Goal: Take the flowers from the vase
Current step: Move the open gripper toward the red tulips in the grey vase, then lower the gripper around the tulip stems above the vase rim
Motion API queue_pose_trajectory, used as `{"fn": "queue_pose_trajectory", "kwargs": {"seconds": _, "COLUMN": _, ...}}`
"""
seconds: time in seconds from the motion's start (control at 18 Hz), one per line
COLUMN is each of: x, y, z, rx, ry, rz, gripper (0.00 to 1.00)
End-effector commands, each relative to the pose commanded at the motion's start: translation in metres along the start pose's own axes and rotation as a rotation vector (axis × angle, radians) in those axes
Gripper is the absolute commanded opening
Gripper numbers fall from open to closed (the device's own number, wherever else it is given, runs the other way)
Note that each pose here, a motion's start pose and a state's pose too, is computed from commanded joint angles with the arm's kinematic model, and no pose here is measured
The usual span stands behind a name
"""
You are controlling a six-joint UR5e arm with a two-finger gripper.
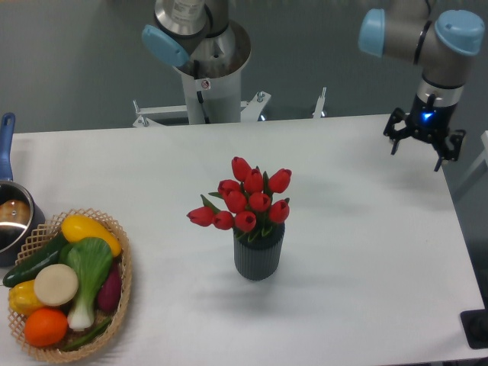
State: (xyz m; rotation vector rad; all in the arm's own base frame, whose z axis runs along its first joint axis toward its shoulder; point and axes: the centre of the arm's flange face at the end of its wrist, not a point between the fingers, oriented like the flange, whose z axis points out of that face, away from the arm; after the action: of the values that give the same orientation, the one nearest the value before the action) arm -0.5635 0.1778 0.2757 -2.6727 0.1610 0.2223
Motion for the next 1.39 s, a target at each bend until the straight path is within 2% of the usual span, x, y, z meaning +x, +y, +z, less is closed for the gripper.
{"fn": "queue_pose_trajectory", "kwargs": {"seconds": 0.17, "x": 0.019, "y": -0.011, "z": 0.010, "rx": 0.159, "ry": 0.021, "rz": -0.017, "gripper": 1.00}}
{"fn": "queue_pose_trajectory", "kwargs": {"seconds": 0.39, "x": 0.037, "y": -0.041, "z": 0.021, "rx": 0.451, "ry": 0.044, "rz": -0.052, "gripper": 1.00}}
{"fn": "queue_pose_trajectory", "kwargs": {"seconds": 0.67, "x": 0.053, "y": -0.057, "z": 0.028, "rx": 0.659, "ry": 0.067, "rz": -0.088, "gripper": 1.00}}
{"fn": "queue_pose_trajectory", "kwargs": {"seconds": 0.94, "x": 0.077, "y": -0.090, "z": 0.045, "rx": 0.706, "ry": 0.133, "rz": -0.065, "gripper": 1.00}}
{"fn": "queue_pose_trajectory", "kwargs": {"seconds": 1.06, "x": 0.084, "y": -0.105, "z": 0.049, "rx": 0.704, "ry": 0.176, "rz": -0.104, "gripper": 1.00}}
{"fn": "queue_pose_trajectory", "kwargs": {"seconds": 1.39, "x": 0.100, "y": -0.148, "z": 0.021, "rx": 0.736, "ry": 0.220, "rz": -0.163, "gripper": 1.00}}
